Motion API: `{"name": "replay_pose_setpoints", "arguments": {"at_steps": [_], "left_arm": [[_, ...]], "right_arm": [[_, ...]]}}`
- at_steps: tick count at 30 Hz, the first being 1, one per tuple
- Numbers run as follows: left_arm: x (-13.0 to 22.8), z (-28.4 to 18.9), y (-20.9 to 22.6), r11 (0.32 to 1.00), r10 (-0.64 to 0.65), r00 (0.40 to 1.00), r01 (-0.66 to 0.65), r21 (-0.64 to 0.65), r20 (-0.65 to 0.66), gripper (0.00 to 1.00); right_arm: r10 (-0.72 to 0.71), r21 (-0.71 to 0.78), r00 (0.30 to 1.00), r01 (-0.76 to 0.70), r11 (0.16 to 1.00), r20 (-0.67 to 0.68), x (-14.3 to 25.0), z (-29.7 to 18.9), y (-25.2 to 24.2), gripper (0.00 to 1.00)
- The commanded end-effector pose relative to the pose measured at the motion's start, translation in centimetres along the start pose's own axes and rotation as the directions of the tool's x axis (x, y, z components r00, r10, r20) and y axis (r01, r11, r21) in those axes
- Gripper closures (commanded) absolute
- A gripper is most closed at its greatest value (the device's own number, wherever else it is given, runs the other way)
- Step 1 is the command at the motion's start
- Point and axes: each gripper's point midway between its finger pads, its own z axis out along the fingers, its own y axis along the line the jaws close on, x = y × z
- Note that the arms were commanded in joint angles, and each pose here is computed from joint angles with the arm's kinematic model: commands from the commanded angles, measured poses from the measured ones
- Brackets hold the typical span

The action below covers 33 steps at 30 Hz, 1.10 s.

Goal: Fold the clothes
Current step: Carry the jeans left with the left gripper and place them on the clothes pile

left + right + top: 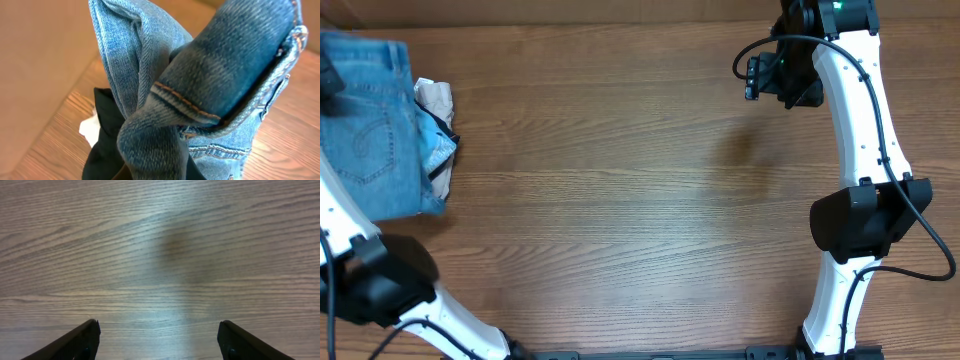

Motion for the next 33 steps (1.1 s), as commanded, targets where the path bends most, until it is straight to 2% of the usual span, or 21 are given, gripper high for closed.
{"name": "replay_pose_setpoints", "arguments": {"at_steps": [1,4,6,7,8,9,10,11,20,23,28,33], "left_arm": [[-0.7,1.4,1.4,0.995,-0.083,0.997,0.082,0.051,0.009,0.95],[0.4,3.8,2.5,0.989,-0.128,0.991,0.13,0.067,-0.039,0.95],[1.1,4.9,3.4,0.988,-0.141,0.988,0.144,0.056,-0.065,0.91],[1.3,5.3,3.7,0.987,-0.146,0.987,0.15,0.051,-0.073,0.78],[1.4,5.5,4.0,0.987,-0.151,0.986,0.155,0.047,-0.077,0.59],[1.5,5.8,4.3,0.986,-0.155,0.985,0.159,0.044,-0.08,0.29],[1.5,5.8,4.6,0.986,-0.159,0.984,0.163,0.041,-0.078,0.08],[1.5,5.9,4.8,0.986,-0.162,0.984,0.165,0.038,-0.077,0.0],[0.5,3.7,5.5,0.978,-0.206,0.978,0.207,0.027,-0.029,0.0],[-0.7,1.3,6.0,0.979,-0.203,0.979,0.203,0.008,0.027,0.0],[-2.5,-4.1,8.3,0.964,-0.221,0.963,0.24,-0.115,0.156,0.0],[-3.3,-8.3,7.4,0.968,-0.22,0.949,0.241,-0.071,0.224,0.0]], "right_arm": [[-0.003,-0.008,0.999,0.003,1.0,0.054,-0.3,-2.1,-0.2,0.21],[-0.002,-0.008,0.999,0.003,1.0,0.054,-0.3,-2.1,-0.2,0.21],[-0.002,-0.008,0.999,0.003,1.0,0.052,-0.2,-2.1,-0.2,0.21],[-0.002,-0.008,0.999,0.002,1.0,0.051,-0.2,-2.1,-0.2,0.21],[-0.002,-0.007,0.999,0.002,1.0,0.049,-0.1,-2.1,-0.2,0.21],[-0.002,-0.007,0.999,0.002,1.0,0.048,-0.1,-2.1,-0.2,0.21],[-0.002,-0.007,0.999,0.002,1.0,0.048,-0.1,-2.1,-0.2,0.21],[-0.002,-0.007,0.999,0.002,1.0,0.048,-0.1,-2.1,-0.2,0.21],[-0.002,-0.007,0.999,0.002,1.0,0.048,-0.1,-2.1,-0.2,0.21],[-0.002,-0.007,0.999,0.002,1.0,0.048,-0.1,-2.1,-0.2,0.21],[-0.002,-0.007,0.999,0.003,1.0,0.048,-0.1,-2.1,-0.2,0.2],[-0.003,-0.007,0.999,0.003,1.0,0.049,-0.1,-2.1,-0.2,0.2]]}}
